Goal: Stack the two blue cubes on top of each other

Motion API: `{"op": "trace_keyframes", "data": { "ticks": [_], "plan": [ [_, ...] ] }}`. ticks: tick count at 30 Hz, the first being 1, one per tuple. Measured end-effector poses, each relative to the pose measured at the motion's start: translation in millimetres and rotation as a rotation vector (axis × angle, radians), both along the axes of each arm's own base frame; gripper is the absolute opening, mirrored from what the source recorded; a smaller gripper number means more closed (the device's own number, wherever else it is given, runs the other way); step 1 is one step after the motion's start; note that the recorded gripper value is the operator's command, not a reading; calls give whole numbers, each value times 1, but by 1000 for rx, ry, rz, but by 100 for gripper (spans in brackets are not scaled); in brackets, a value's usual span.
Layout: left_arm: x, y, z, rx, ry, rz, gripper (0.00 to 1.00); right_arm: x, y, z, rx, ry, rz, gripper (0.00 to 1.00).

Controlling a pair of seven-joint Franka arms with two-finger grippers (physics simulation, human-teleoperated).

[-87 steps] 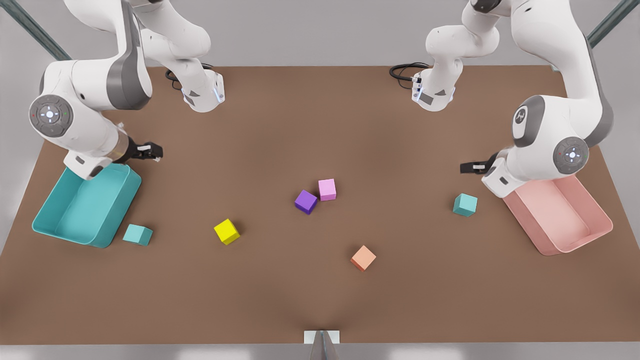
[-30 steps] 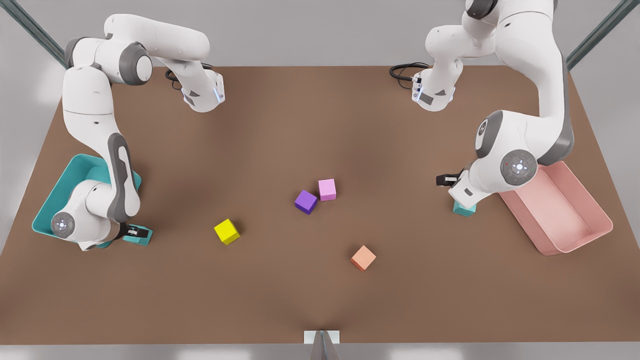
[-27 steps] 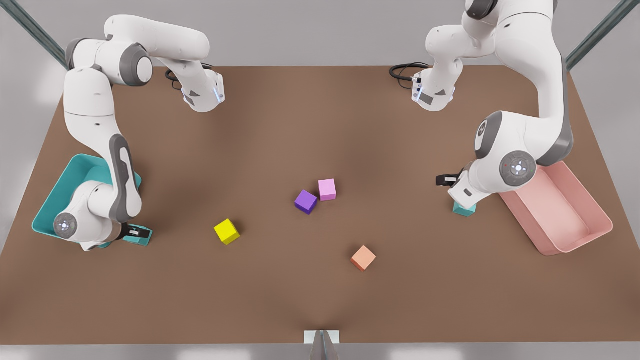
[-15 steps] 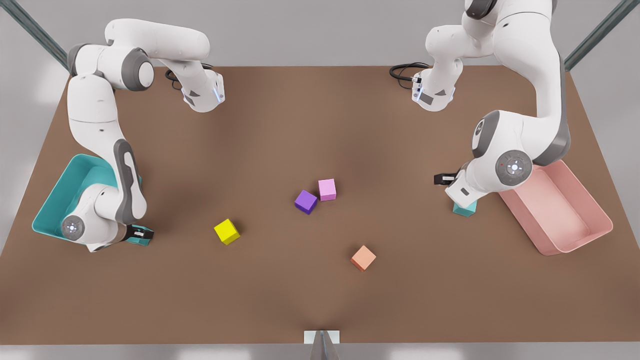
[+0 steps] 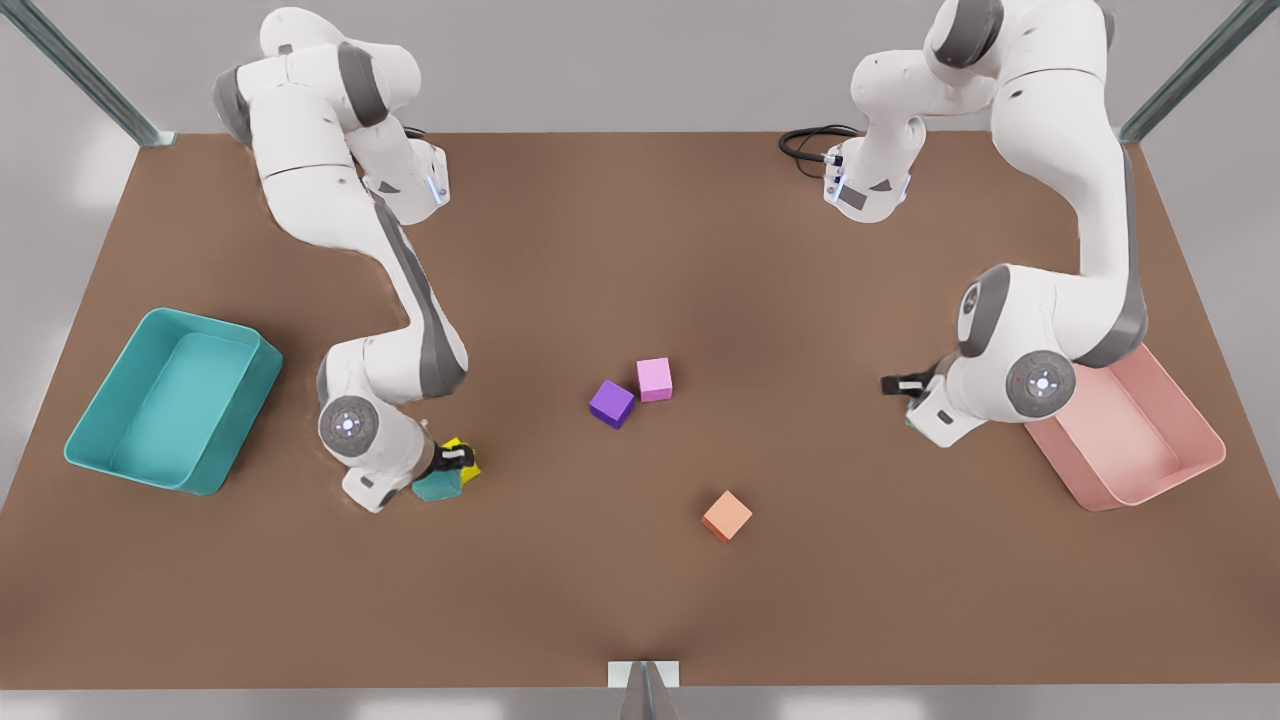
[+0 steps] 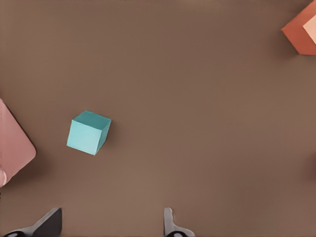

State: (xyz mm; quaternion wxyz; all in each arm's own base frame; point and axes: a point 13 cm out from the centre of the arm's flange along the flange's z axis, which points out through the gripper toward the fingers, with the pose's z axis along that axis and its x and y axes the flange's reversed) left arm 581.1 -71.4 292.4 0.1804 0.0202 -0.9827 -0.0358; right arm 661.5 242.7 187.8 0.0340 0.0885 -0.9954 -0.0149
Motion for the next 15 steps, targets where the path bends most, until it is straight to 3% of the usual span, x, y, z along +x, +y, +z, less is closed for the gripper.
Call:
{"op": "trace_keyframes", "data": {
  "ticks": [3, 5, 12, 15],
  "plan": [
    [15, 26, -25, -9, 0, 16, 100, -32, 167, -15, 2, -40, 51, 51],
    [20, 37, -47, -29, 9, -4, 100, -44, 221, -37, -4, -66, -5, 52],
    [-16, 100, -132, -95, 45, -140, 100, -39, 270, -78, 5, -158, -346, 52],
    [-30, 99, -128, -126, 7, -244, 100, -37, 279, -85, 31, -175, -474, 52]
  ]
}}
